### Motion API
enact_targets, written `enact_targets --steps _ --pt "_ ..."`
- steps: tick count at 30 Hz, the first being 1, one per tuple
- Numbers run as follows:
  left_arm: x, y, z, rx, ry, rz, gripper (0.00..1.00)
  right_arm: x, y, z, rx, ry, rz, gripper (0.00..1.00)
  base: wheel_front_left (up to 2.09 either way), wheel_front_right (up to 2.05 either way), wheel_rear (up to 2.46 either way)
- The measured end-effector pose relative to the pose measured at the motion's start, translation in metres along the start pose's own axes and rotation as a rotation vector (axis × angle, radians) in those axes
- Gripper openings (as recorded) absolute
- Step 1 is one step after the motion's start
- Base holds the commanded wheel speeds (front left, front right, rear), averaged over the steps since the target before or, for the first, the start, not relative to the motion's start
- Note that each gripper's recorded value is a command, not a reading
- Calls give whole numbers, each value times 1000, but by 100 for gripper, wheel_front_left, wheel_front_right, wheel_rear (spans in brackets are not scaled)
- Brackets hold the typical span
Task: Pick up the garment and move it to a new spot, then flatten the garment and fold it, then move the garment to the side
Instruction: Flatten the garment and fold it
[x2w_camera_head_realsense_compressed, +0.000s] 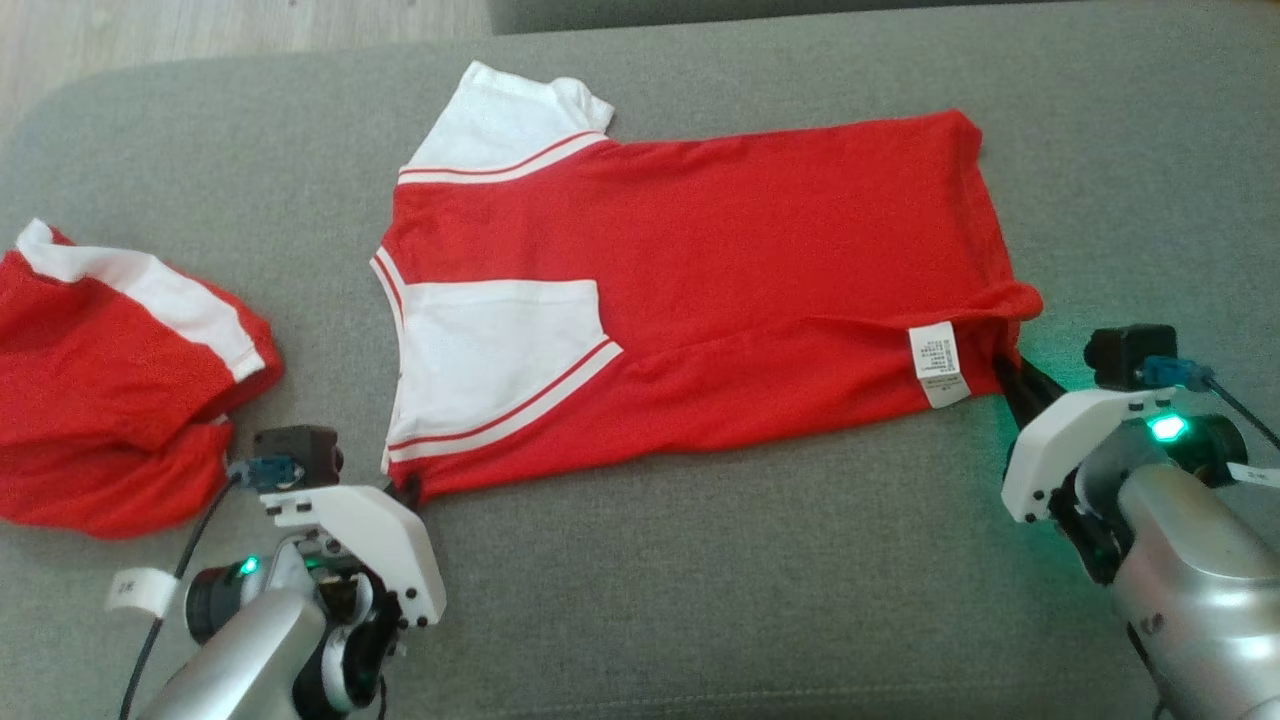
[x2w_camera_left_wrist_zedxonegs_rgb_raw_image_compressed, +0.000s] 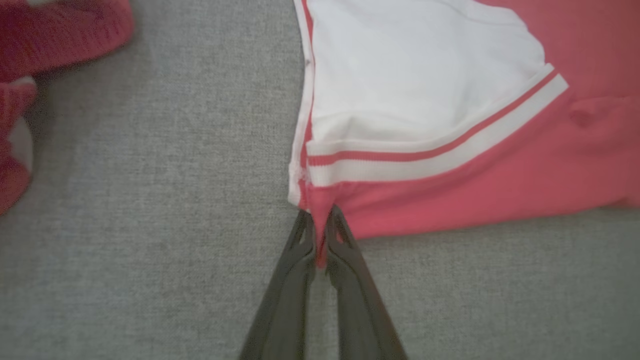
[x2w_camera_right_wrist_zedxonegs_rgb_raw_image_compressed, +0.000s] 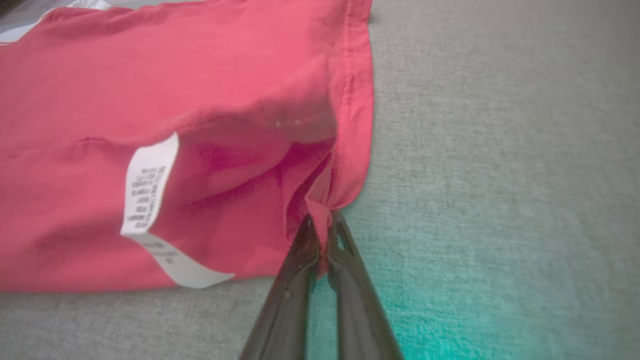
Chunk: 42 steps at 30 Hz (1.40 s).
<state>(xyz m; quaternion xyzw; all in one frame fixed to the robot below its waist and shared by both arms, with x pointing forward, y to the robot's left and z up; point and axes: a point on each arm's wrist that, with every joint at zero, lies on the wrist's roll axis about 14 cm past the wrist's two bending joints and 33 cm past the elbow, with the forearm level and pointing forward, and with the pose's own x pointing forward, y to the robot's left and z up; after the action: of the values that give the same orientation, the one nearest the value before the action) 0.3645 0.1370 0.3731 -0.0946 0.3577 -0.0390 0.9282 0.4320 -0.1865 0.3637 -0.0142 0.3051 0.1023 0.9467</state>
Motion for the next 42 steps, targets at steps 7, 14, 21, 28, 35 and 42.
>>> enact_targets --steps 7,14,21,28,35,42 --pt "-15 2 14 38 -45 -15 0 -16 -12 7 14 -15 -29 0 0 0 0" --pt "-46 -4 -11 107 35 -72 0 -41 -21 -8 40 47 -33 0 0 0 0" --pt "-71 -8 -38 133 122 -93 0 -71 -18 -54 99 162 -2 0 0 0 0" --pt "-82 -15 -68 95 228 -116 7 -94 -22 -73 159 182 -7 100 0 0 0" --pt "-79 -7 -57 128 200 -96 100 -101 -27 -59 158 120 -23 100 0 0 0" --pt "-58 -25 47 254 -26 -176 100 -91 -41 12 125 -74 -54 100 0 0 0"
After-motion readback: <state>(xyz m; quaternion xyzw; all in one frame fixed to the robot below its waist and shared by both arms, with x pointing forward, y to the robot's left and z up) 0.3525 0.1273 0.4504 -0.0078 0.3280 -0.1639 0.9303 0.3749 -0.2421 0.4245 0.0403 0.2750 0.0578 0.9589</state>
